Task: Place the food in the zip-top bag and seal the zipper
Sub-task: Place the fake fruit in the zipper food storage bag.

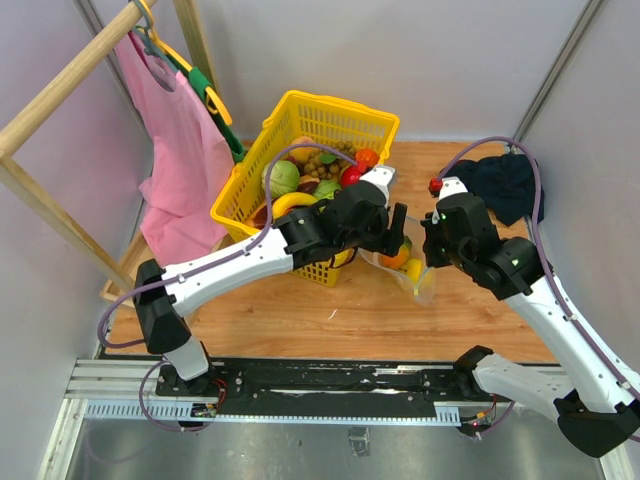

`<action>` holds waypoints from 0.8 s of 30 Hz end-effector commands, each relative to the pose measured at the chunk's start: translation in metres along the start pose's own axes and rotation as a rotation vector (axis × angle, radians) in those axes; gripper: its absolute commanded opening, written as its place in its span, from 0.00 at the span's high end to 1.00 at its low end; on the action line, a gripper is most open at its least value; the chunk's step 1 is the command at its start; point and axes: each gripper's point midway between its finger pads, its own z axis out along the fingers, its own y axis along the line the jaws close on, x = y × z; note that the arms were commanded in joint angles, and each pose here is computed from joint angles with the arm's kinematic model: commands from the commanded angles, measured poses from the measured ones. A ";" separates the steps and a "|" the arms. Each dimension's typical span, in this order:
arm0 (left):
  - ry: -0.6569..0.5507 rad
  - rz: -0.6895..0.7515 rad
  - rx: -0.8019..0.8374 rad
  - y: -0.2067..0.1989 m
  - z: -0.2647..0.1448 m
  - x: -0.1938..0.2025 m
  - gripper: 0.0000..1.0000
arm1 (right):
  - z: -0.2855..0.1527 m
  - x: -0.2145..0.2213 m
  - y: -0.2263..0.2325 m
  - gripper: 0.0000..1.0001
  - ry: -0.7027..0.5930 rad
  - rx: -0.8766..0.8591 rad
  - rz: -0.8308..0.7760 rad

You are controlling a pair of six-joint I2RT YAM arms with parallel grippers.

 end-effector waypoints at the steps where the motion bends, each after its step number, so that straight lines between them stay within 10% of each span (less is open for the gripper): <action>1: -0.080 0.003 0.001 0.002 -0.032 -0.027 0.22 | -0.003 -0.003 -0.009 0.99 -0.025 0.036 0.018; 24: 0.052 -0.050 -0.294 0.158 -0.083 -0.018 0.17 | -0.005 0.000 -0.018 0.99 -0.023 0.073 -0.001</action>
